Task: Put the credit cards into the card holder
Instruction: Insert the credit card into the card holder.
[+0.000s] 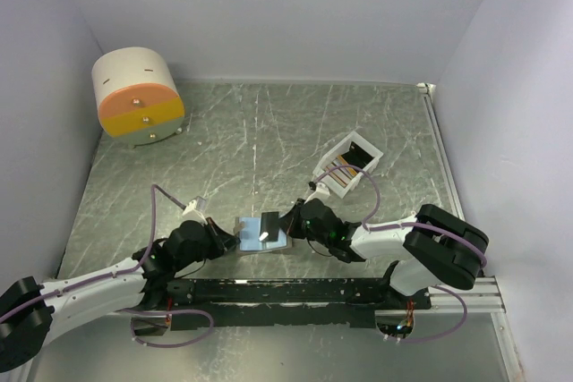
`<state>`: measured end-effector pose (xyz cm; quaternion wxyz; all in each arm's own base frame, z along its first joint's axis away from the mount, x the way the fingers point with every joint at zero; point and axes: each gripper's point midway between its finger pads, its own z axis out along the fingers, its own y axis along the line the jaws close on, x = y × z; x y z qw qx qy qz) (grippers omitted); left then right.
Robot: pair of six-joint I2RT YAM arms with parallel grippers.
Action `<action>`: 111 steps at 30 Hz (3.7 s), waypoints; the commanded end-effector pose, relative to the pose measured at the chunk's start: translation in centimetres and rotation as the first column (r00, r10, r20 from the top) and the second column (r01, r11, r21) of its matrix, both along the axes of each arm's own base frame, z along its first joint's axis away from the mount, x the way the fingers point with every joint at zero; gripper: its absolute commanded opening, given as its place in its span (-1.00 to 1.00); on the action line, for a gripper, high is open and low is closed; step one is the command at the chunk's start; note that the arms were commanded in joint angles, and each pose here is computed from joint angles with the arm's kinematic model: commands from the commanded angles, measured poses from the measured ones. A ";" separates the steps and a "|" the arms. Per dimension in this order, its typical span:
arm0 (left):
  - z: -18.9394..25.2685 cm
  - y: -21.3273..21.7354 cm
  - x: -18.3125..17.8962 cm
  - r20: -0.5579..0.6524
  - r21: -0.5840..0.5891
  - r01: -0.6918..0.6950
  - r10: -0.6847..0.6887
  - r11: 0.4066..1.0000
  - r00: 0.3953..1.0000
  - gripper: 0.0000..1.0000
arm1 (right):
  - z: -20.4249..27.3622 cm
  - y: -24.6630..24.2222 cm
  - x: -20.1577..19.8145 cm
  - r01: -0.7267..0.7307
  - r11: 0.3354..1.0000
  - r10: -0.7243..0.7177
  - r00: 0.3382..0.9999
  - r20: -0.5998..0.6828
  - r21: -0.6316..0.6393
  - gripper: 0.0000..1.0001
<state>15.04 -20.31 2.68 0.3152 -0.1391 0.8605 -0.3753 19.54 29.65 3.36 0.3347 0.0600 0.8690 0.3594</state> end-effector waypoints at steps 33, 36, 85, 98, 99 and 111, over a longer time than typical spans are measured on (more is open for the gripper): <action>-0.7 0.4 -0.4 0.004 0.001 -0.001 0.001 1.000 1.000 -0.86 | -2.2 0.9 -2.0 -0.082 0.993 0.077 0.995 -0.060 -0.089 -1.00; -0.7 0.4 -0.4 0.006 0.000 0.005 -0.005 1.000 1.000 -0.86 | -2.7 1.3 -2.0 -0.104 0.987 0.095 0.993 -0.074 -0.125 -1.00; -0.5 0.1 -0.4 0.011 -0.002 0.016 -0.016 1.000 1.000 -0.86 | 0.2 6.4 -2.7 -0.303 0.953 0.303 0.953 -0.015 0.004 -0.37; -0.5 0.1 -0.4 0.012 -0.002 0.017 -0.017 1.000 1.000 -0.86 | 0.9 6.6 -2.5 -0.341 0.940 0.342 0.939 0.034 -0.030 -0.42; -0.5 0.1 -0.4 0.012 -0.002 0.017 -0.017 1.000 1.000 -0.86 | 0.9 6.6 -2.6 -0.344 0.939 0.345 0.938 0.035 -0.025 -0.43; -0.3 0.0 -0.4 0.016 -0.006 0.022 -0.022 1.000 1.000 -0.87 | 1.1 7.1 -2.9 -0.375 0.927 0.375 0.926 0.037 -0.012 -0.46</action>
